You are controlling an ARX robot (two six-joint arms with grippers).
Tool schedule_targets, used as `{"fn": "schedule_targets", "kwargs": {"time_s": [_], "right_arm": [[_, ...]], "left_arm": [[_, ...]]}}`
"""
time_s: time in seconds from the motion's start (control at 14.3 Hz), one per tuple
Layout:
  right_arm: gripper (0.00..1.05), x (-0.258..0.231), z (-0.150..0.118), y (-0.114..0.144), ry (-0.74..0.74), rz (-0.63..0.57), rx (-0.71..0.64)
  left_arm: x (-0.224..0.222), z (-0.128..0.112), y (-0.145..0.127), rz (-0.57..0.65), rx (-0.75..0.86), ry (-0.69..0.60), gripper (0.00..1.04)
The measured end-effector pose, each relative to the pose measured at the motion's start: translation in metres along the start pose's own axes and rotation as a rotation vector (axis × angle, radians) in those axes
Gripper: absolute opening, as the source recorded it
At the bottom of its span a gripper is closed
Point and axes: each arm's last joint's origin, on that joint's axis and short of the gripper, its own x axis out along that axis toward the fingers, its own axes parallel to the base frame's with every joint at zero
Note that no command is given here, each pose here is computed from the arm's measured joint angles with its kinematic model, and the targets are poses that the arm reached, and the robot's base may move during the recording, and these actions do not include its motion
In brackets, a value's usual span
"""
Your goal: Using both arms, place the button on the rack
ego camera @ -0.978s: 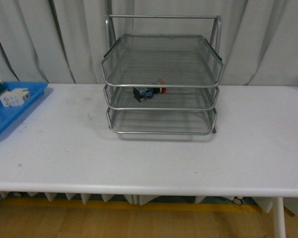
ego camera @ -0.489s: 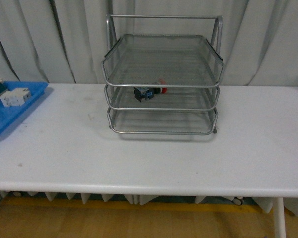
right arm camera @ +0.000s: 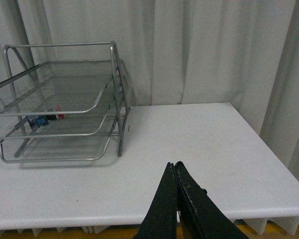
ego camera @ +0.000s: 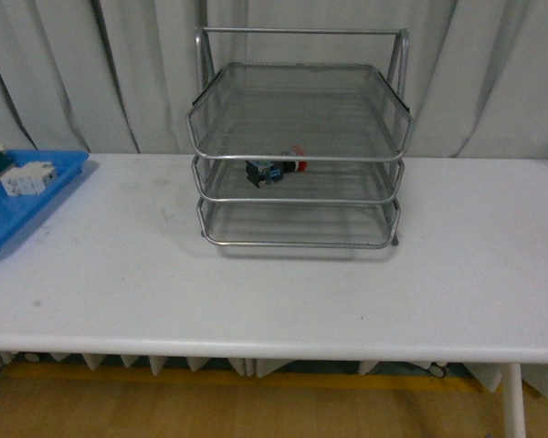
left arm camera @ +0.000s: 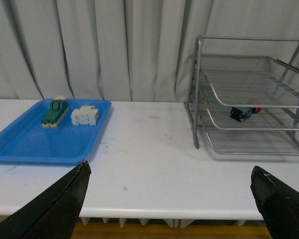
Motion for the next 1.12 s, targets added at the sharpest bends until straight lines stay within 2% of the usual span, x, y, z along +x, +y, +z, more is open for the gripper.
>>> {"fn": "schedule_targets", "kwargs": {"time_s": [0.42, 0.49, 0.98, 1.12], "right_arm": [[0.02, -0.013, -0.004, 0.0, 0.013, 0.003, 0.0], [0.09, -0.013, -0.003, 0.0, 0.007, 0.003, -0.002], [0.98, -0.013, -0.003, 0.0, 0.008, 0.003, -0.002], [0.98, -0.013, -0.003, 0.0, 0.008, 0.003, -0.002]], "left_arm": [[0.0, 0.0, 0.0, 0.0, 0.0, 0.0, 0.98], [0.0, 0.0, 0.0, 0.0, 0.0, 0.0, 0.98], [0.0, 0.0, 0.0, 0.0, 0.0, 0.0, 0.98], [0.0, 0.0, 0.0, 0.0, 0.0, 0.0, 0.98]]}}
